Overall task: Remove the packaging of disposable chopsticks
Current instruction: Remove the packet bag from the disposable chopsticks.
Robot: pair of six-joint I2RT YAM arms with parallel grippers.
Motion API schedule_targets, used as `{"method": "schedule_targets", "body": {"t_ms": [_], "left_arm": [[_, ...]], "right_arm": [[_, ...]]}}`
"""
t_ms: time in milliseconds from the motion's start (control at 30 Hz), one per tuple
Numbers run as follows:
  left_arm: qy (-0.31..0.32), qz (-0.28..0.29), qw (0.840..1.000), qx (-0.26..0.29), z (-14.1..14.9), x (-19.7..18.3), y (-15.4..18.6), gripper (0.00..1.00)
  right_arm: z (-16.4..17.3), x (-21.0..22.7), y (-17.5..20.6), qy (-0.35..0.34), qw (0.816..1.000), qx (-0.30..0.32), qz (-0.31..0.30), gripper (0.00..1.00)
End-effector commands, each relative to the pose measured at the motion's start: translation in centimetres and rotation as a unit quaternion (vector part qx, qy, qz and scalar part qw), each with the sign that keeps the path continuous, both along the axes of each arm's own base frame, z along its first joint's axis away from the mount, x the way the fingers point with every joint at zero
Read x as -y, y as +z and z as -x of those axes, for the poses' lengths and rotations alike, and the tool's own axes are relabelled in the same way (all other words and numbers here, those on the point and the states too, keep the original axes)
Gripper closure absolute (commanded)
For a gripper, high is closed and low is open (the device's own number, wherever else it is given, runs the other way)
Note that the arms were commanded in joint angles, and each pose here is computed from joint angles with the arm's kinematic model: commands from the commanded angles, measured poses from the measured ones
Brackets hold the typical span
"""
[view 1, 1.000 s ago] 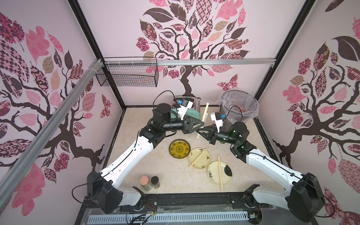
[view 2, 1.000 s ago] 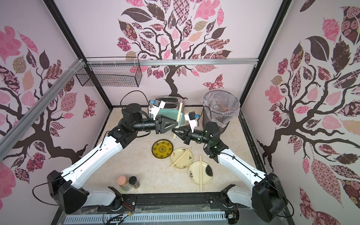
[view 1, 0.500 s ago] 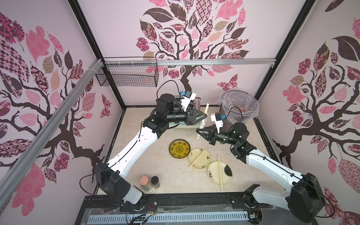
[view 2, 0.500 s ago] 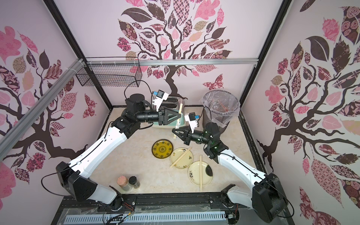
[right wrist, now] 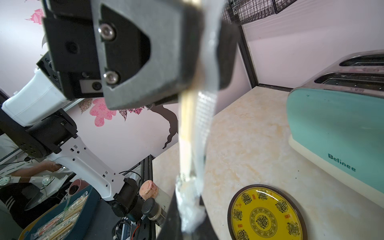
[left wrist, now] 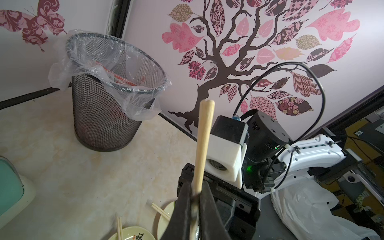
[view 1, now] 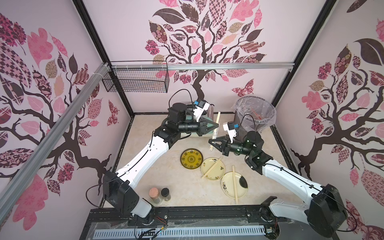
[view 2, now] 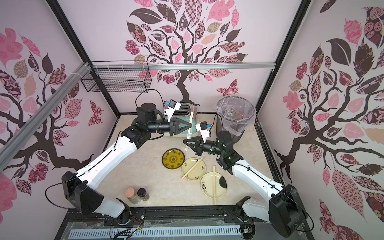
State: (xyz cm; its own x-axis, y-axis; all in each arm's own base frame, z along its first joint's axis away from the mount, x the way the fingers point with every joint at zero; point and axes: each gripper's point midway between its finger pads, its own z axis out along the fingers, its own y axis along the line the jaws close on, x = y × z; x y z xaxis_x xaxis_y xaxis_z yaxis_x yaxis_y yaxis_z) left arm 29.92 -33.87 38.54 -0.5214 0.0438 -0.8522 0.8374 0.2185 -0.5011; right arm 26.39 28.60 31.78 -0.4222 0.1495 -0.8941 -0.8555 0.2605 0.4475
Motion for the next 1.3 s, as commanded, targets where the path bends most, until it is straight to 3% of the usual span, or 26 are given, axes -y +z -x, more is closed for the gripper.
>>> {"method": "schedule_targets", "body": {"t_ms": [0,400,633,867,1267], "left_arm": [[-0.001,-0.031,0.998,-0.047,0.8,-0.4,-3.4,0.87],[-0.005,-0.053,0.994,-0.099,3.1,-1.3,-8.5,0.86],[-0.004,-0.064,0.993,-0.096,4.3,-1.0,-10.0,0.86],[0.030,-0.036,0.998,-0.052,3.4,-1.6,-7.0,0.84],[0.045,-0.007,0.999,0.026,1.8,-3.3,0.9,0.55]], "right_arm": [[-0.1,0.3,4.1,-0.011,0.997,0.067,-0.032,1.00],[-0.9,0.0,6.8,-0.016,0.995,0.083,-0.050,1.00],[-1.1,-0.1,6.5,-0.015,0.996,0.080,-0.048,1.00],[-0.5,-0.4,5.3,0.003,0.997,0.071,-0.043,1.00],[0.2,-0.8,2.8,0.019,0.998,0.047,-0.028,1.00]]}}
